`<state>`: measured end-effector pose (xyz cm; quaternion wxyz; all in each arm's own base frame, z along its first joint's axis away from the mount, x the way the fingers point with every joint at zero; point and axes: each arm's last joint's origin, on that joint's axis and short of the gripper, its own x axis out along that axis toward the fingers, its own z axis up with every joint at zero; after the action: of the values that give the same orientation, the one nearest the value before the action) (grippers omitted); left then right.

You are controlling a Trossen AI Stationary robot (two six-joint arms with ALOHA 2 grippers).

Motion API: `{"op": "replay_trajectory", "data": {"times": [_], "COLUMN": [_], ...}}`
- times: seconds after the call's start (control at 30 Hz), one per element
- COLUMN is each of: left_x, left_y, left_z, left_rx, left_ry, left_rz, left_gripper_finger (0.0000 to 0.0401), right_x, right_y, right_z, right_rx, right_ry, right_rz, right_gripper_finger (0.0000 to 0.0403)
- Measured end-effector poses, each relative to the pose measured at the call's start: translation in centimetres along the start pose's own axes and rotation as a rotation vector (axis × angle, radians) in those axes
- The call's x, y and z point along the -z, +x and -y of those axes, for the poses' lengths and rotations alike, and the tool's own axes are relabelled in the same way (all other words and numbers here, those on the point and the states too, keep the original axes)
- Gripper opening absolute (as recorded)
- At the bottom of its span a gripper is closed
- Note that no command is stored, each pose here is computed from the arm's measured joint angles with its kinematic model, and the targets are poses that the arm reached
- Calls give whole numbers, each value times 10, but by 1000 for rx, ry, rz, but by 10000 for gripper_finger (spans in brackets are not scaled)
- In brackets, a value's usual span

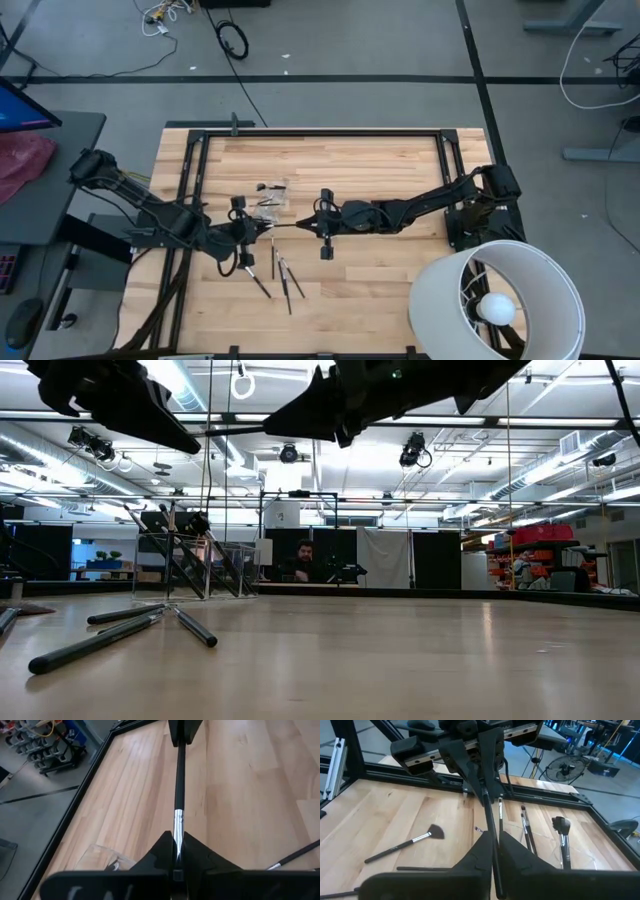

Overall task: Put items in baskets/containers
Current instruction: Put the eyeshadow brush into the middle section of the transparent organizer

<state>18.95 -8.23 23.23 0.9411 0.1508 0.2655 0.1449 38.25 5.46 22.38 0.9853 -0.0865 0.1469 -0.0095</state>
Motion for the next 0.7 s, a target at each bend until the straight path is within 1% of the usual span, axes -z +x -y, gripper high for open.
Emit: {"op": "replay_trajectory", "data": {"times": [0.17,0.2,0.27,0.33,0.43,0.47,0.53,0.6,0.63,0.7], "left_x": [0,0,-1,-9,-34,-44,-62,-74,-79,-83], "left_y": [0,0,-2,-7,-24,-29,-39,-45,-46,-46], "left_z": [0,0,-2,-7,-24,-32,-50,-68,-76,-90], "left_rx": [1,-2,-7,-39,-71,-52,15,60,72,59], "left_ry": [-21,-29,-9,27,56,53,4,-95,-143,-201], "left_rz": [-1,-2,-25,-55,-113,-150,-256,-401,-480,-661], "left_gripper_finger": [23,23,20,19,21,22,22,21,21,21], "right_x": [2,3,8,15,28,32,37,39,39,38], "right_y": [0,0,0,-1,-4,-4,-4,0,0,2], "right_z": [1,1,0,-1,-1,-1,-2,-4,-4,-5], "right_rx": [16,16,30,54,90,95,98,96,92,90], "right_ry": [8,5,-2,11,66,85,107,118,117,112], "right_rz": [-20,-35,-81,-158,-289,-315,-351,-335,-334,-312], "right_gripper_finger": [46,55,76,98,130,140,158,173,179,188]}}
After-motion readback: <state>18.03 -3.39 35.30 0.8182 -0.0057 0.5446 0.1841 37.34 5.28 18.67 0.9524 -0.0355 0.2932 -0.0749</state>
